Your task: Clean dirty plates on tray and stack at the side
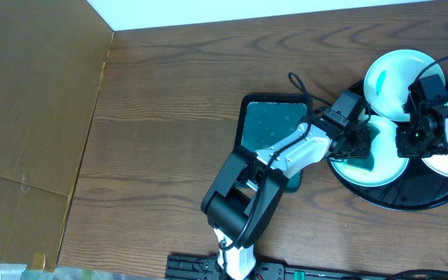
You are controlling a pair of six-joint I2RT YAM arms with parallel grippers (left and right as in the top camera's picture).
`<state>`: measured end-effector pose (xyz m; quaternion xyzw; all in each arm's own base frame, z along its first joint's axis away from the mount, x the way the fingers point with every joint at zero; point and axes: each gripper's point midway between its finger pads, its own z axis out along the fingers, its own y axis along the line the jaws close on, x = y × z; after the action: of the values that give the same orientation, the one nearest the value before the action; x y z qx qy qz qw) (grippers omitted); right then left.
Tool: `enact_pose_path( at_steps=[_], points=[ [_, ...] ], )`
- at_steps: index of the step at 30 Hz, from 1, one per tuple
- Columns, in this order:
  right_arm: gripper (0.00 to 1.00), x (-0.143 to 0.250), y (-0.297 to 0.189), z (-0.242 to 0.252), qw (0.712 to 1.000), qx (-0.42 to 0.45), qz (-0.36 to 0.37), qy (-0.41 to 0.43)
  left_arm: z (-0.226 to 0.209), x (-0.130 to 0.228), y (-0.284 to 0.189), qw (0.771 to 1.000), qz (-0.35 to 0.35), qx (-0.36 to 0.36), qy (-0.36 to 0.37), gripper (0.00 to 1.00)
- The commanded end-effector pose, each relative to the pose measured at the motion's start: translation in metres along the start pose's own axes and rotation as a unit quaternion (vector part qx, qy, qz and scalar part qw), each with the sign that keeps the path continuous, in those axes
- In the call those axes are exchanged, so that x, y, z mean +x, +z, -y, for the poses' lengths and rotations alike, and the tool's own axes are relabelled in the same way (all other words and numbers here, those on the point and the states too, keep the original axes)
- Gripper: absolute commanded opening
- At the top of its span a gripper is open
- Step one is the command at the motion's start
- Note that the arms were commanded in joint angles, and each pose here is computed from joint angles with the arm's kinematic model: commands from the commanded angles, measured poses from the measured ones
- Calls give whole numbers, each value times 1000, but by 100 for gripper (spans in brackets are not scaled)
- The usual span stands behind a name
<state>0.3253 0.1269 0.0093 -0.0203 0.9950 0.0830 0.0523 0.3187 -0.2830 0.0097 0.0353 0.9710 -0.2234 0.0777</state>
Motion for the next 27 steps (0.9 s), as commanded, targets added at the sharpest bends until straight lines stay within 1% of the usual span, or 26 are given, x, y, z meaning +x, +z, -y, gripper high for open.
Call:
enact_pose_path(
  at_steps=[1,2,8,13,15,16,17,21,27],
  points=[
    [1,0,1,1,1000,9,0,-6,-49,25,27,996,-36,-84,14,46],
    [1,0,1,1,1000,10,0,-6,-51,23,27,995,-33,-89,15,49],
    [1,1,1,1,1000,10,-2,-6,-46,16,15,996,-18,-84,19,49],
    [1,1,1,1,1000,10,-3,-8,-23,-6,-21,997,37,-62,40,50],
    [2,1,1,1,1000,11,-3,-10,-17,-15,-39,995,66,-65,45,54],
    [2,1,1,1,1000,11,-3,-10,-14,-18,-45,994,76,-62,49,58],
    [2,1,1,1,1000,11,-3,-10,-12,-20,-49,994,81,-61,50,61],
    [2,0,1,1,1000,10,-1,-10,-13,-19,-48,994,80,-61,50,65],
    [3,0,1,1,1000,10,0,-10,-11,-8,-40,994,63,-66,56,65]
  ],
)
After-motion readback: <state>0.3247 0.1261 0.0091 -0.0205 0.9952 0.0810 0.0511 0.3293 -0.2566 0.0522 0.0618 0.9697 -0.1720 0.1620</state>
